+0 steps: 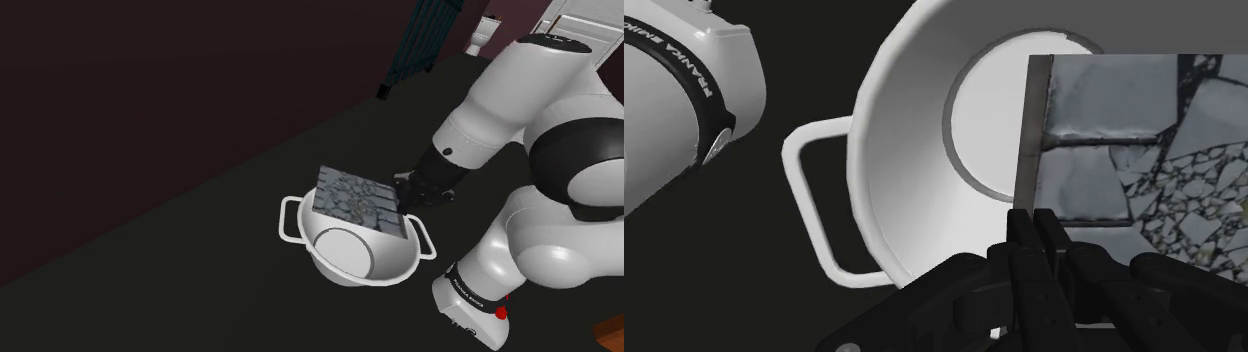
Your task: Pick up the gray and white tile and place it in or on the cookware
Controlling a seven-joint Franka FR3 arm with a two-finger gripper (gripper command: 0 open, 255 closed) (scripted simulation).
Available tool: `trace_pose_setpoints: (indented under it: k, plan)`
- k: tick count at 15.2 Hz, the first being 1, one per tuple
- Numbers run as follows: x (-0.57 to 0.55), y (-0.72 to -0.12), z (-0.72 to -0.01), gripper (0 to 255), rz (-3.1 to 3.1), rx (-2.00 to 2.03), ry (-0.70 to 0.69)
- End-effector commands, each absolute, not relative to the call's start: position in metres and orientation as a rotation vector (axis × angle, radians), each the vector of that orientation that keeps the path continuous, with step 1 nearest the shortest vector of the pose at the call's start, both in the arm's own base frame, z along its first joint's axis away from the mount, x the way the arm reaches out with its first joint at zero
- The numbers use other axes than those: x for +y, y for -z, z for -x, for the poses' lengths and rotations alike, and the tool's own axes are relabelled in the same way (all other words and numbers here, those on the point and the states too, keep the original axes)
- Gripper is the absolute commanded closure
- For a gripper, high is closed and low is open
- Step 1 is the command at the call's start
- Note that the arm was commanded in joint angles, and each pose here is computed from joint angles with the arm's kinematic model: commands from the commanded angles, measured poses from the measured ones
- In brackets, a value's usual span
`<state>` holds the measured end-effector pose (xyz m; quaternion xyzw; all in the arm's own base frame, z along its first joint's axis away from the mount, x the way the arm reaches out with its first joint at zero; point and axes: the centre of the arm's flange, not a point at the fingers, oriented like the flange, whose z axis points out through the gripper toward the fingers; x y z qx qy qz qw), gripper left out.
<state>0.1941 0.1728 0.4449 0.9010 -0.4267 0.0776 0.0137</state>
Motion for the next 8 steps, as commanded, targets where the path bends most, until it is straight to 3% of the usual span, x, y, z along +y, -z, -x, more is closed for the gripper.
trace_pose_setpoints:
  k: [1,8]
  plan:
    - [0.174,-0.448,-0.163,255,-2.805,-1.33,-0.24]
    - [0.174,-0.411,-0.163,255,-2.805,-1.33,-0.24]
